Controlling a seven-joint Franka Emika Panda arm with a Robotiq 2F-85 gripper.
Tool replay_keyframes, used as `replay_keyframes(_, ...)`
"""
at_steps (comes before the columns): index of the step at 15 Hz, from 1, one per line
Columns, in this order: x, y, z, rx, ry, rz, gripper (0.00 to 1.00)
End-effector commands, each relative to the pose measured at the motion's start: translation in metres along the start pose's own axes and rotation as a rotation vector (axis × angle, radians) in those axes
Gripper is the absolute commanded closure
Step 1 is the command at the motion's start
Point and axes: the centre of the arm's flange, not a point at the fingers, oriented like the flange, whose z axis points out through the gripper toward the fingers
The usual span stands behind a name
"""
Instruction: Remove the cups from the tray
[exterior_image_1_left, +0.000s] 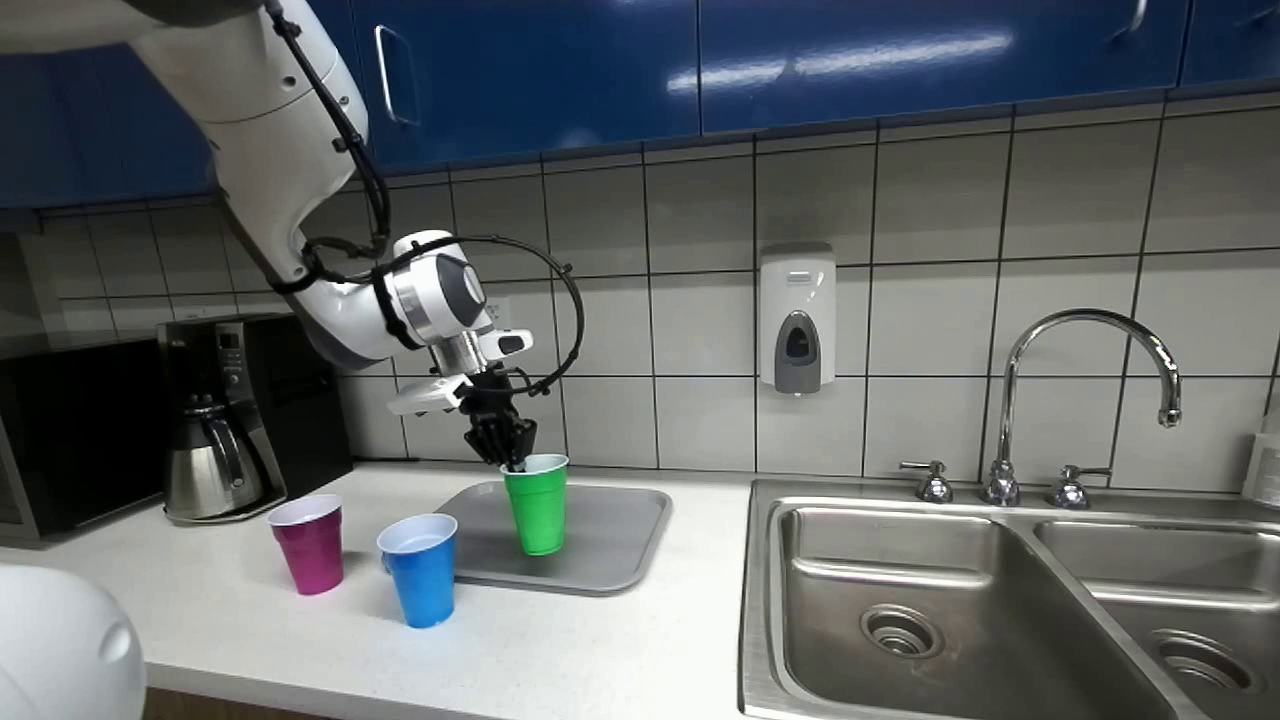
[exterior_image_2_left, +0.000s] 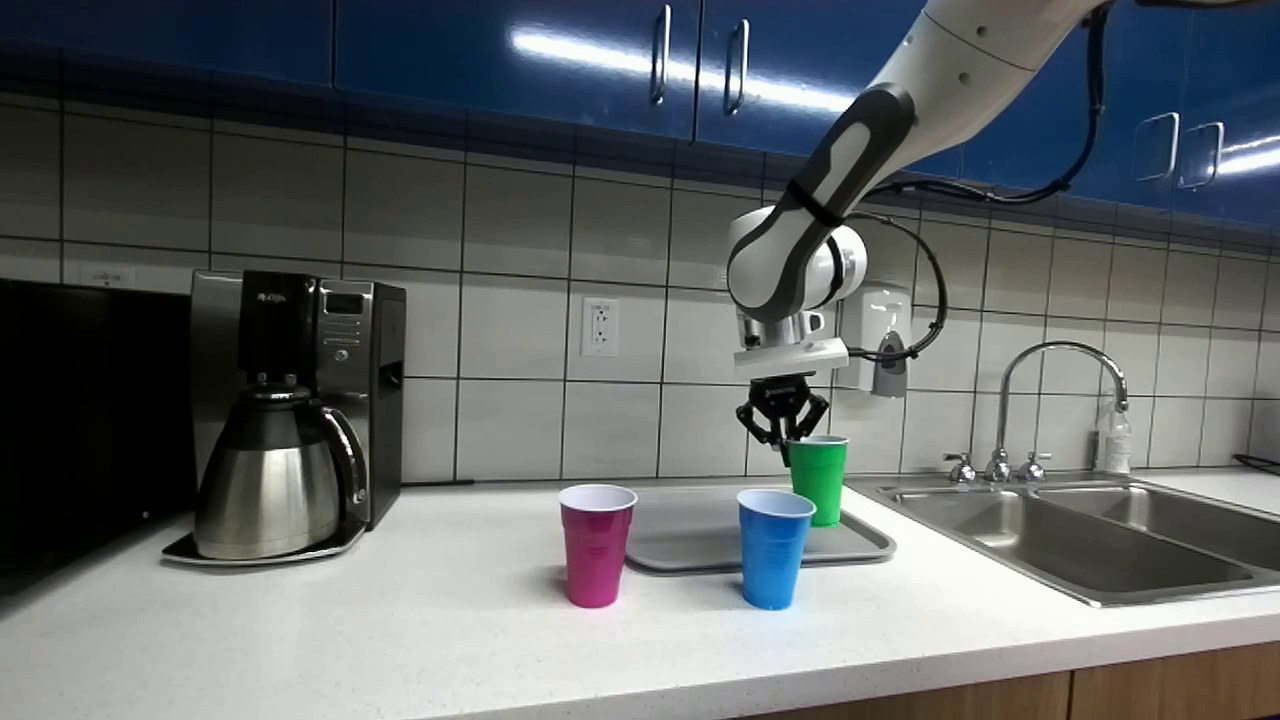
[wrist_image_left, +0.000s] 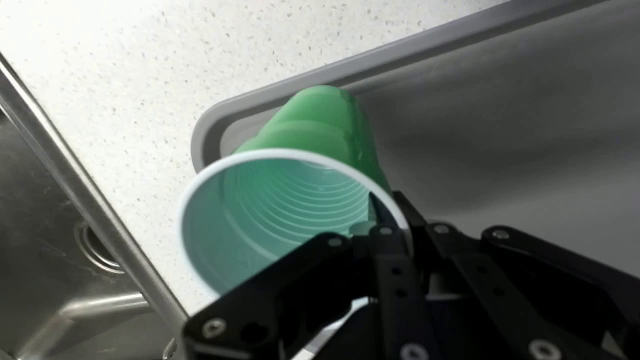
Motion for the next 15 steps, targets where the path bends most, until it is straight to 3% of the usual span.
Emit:
replay_keyframes(1, -0.018, 0.018, -0.009, -0.02, -0.007, 0.027, 0.99)
replay_keyframes(15, -0.042, 0.059, -0.004, -0.048, -0.01, 0.04, 0.99)
